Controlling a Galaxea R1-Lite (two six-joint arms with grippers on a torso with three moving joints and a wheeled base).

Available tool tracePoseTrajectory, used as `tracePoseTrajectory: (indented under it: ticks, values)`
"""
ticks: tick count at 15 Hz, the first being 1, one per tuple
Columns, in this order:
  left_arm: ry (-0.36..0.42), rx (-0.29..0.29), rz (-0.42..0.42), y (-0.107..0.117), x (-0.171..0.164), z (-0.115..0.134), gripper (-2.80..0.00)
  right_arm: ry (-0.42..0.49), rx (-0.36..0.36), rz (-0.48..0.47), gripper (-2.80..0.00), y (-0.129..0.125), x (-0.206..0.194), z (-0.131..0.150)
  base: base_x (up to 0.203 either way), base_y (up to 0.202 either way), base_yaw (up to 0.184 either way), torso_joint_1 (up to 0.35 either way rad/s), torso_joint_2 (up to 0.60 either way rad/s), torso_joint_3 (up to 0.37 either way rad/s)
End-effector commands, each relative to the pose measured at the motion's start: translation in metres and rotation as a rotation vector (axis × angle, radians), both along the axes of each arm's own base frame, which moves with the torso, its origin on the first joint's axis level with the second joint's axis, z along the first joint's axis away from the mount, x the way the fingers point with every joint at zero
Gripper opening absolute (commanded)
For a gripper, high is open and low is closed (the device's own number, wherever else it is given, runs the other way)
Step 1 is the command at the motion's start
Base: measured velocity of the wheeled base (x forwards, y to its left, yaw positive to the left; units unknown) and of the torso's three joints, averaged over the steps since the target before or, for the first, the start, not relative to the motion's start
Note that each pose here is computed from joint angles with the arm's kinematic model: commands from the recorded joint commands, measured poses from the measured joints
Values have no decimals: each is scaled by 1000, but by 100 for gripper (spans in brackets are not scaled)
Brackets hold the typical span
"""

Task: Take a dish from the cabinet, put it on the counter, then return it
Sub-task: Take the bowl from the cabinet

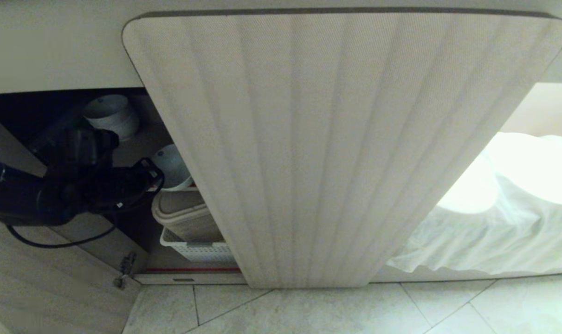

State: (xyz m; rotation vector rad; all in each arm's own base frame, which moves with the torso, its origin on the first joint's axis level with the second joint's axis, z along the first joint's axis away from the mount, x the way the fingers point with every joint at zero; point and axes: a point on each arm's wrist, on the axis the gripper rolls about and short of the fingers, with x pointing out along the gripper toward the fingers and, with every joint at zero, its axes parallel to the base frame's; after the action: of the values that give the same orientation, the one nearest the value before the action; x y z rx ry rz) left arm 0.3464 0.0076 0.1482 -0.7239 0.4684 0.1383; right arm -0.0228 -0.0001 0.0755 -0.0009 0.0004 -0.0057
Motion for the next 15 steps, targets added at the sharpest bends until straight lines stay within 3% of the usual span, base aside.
tracePoseTrajectory:
  ticks: [1,10,15]
  values:
    - [12,-4,-2,-1,-9,-1,-280,0,-1,0,-280,0,0,0,0,0,0,0,0,0]
    - [92,-8,-4,-2,-44,-17,-280,0,-1,1,-280,0,0,0,0,0,0,0,0,0]
    - [37,-8,-3,-3,-54,-17,-280,0,-1,1,-280,0,0,0,0,0,0,0,0,0]
